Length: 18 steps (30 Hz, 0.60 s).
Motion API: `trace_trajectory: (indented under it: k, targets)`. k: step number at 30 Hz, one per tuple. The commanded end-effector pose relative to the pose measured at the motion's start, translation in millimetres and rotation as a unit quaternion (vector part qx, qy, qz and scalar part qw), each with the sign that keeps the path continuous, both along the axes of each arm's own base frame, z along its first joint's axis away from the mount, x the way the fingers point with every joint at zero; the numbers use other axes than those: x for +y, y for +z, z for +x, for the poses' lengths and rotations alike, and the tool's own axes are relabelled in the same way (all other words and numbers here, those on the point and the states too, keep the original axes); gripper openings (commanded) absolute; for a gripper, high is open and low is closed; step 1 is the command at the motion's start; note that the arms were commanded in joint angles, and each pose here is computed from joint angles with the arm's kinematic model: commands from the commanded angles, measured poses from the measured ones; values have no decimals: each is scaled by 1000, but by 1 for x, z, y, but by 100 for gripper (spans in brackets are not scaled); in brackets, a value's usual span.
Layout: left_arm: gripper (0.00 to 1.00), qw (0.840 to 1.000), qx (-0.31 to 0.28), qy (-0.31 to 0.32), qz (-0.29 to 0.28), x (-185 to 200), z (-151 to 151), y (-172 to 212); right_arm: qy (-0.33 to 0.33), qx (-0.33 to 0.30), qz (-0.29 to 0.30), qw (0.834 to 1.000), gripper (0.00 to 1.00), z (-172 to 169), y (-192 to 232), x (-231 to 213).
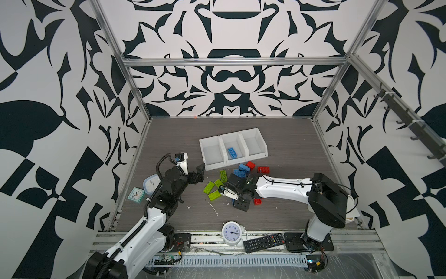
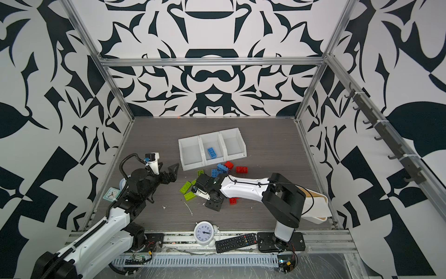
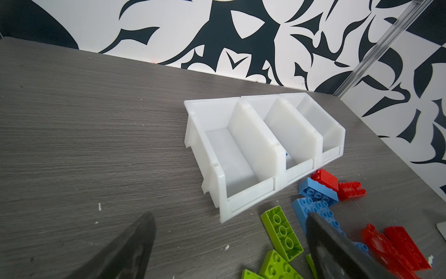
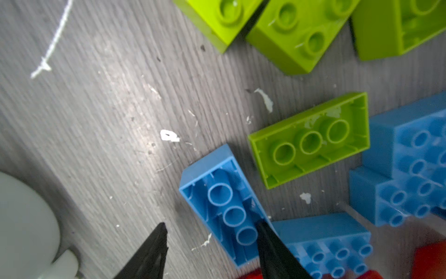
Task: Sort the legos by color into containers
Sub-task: 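Lower the right gripper and grasp another light-blue brick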
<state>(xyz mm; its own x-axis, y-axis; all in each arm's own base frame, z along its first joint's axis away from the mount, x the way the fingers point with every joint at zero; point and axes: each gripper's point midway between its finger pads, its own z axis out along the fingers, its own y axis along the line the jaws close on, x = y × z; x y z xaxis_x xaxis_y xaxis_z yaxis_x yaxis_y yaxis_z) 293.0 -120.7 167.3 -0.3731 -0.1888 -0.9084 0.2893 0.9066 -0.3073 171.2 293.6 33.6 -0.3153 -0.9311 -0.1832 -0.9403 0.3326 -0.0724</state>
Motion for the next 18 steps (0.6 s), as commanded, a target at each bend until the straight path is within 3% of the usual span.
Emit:
trace_trajectory:
  k: [1, 5, 10, 18]
  targets:
    - [100, 1000, 1, 5, -1, 2, -2, -3, 4, -12, 16, 1000, 57, 5, 14, 10]
    - [100, 1000, 0, 6, -2, 3, -2, -2, 13, 3, 49, 999, 57, -4, 28, 15]
    - [100, 1000, -1, 4, -2, 2, -3, -1, 17, -29, 65, 997, 62, 3, 46, 15]
    - [100, 1000, 0, 5, -2, 3, -3, -1, 36, -10, 53, 998, 65, 4, 27, 27]
